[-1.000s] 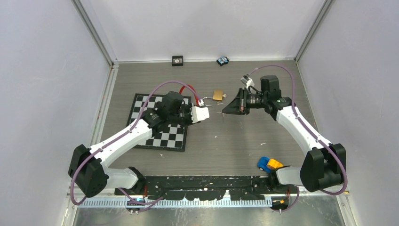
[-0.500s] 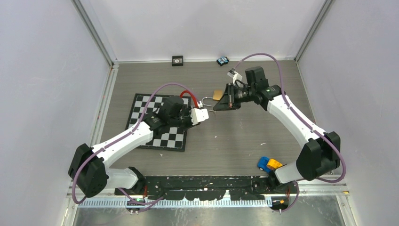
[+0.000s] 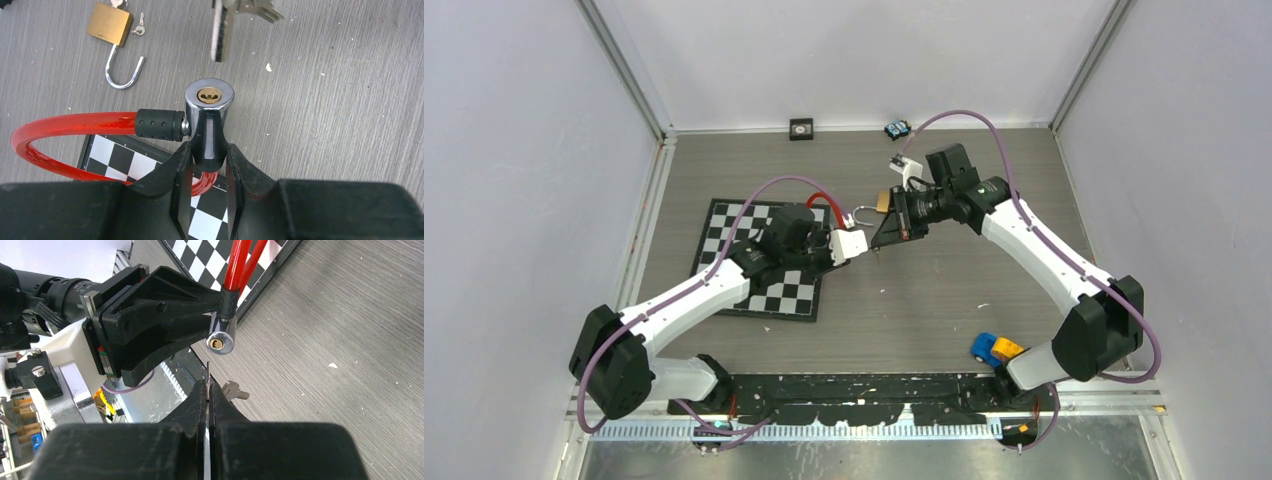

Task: Unlock with the key

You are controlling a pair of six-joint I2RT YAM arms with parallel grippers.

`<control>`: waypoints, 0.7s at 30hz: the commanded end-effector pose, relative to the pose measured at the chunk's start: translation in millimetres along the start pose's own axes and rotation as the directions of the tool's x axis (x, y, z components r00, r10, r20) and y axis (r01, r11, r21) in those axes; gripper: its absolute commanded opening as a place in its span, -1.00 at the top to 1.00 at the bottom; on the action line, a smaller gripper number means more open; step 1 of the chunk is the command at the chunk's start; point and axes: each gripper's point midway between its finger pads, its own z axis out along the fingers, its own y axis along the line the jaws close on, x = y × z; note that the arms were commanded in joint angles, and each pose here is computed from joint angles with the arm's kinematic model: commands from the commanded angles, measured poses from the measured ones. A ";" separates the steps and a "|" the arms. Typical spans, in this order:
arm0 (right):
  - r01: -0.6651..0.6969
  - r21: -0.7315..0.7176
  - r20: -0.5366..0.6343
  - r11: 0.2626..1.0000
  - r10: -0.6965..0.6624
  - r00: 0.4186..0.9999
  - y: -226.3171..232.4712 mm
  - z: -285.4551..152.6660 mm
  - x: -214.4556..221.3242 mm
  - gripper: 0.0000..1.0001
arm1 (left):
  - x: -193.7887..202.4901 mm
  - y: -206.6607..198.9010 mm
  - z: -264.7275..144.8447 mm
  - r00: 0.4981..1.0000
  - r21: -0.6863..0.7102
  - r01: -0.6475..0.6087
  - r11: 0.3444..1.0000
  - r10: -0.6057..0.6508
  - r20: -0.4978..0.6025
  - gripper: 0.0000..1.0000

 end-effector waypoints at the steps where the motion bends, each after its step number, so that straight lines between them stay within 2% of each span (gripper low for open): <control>1: 0.071 0.010 0.015 0.997 -0.071 0.997 8.5 -1.9 -9.2 0.99 | -30.5 16.0 -9.3 0.994 -0.069 -0.030 0.997 0.037 0.105 1.00; 21: 0.027 0.000 0.002 1.000 -0.027 1.000 7.1 10.2 -21.2 0.99 | -29.3 18.7 -9.5 0.995 -0.084 -0.008 0.996 0.016 0.097 1.00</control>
